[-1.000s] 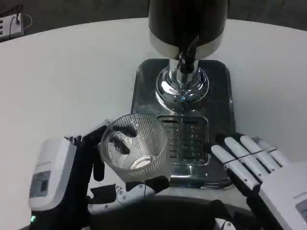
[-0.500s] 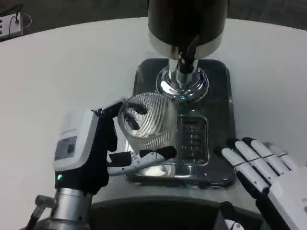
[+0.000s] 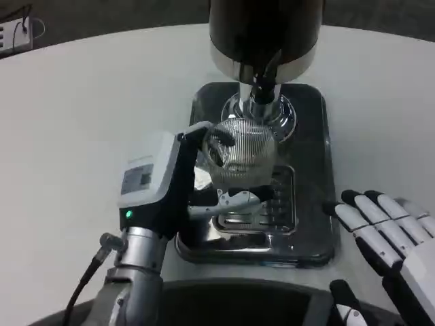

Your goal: Grasp the cup under the faucet to collect the drink, then remove the cup.

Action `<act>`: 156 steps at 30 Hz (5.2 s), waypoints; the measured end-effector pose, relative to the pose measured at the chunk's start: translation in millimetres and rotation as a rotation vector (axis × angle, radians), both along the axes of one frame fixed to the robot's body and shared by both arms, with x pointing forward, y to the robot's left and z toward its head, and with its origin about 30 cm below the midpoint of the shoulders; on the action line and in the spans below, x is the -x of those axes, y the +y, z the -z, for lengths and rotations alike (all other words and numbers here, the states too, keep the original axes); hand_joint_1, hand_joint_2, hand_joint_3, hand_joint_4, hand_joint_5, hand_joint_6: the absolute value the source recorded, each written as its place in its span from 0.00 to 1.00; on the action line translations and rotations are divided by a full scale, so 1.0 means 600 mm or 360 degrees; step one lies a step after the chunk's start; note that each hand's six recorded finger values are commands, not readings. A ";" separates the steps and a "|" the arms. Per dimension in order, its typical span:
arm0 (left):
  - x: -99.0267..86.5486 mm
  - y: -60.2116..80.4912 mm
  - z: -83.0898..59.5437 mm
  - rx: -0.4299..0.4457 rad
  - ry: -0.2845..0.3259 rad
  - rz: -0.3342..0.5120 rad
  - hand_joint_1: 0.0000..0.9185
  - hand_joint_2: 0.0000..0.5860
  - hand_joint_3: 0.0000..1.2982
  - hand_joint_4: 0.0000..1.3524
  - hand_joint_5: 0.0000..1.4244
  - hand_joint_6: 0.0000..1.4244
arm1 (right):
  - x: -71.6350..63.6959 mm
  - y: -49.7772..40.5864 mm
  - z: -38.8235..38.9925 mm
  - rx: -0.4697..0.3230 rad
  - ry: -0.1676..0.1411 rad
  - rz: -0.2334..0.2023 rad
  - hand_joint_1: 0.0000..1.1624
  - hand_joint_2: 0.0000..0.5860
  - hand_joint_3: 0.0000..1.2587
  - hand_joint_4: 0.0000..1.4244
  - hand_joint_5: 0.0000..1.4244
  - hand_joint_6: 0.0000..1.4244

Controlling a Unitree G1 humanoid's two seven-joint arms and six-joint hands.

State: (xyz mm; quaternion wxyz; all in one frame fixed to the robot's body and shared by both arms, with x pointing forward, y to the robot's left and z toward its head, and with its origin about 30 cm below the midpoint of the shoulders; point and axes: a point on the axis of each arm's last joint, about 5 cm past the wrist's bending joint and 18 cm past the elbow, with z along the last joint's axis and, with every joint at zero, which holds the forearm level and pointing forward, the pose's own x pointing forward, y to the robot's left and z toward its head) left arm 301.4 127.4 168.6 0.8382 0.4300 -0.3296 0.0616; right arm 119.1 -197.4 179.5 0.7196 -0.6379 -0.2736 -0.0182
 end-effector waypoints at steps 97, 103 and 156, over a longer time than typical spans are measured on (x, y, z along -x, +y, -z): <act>0.147 -0.020 -0.159 0.0253 0.0064 0.0909 0.00 0.25 0.00 0.00 0.00 0.00 | 0.014 0.014 0.004 -0.0068 0.0040 -0.0011 0.19 0.87 0.11 0.05 0.07 0.10; 0.146 -0.020 -0.158 0.0240 0.0088 0.0907 0.00 0.24 0.00 0.00 0.00 0.00 | 0.014 0.013 0.004 -0.0070 0.0039 -0.0010 0.19 0.87 0.11 0.05 0.07 0.10; 0.157 -0.024 -0.217 -0.0654 0.0060 0.0622 0.00 0.19 0.00 0.00 0.00 0.00 | -0.002 0.017 0.000 -0.0306 0.0098 -0.0038 0.28 0.71 0.06 0.05 0.07 0.11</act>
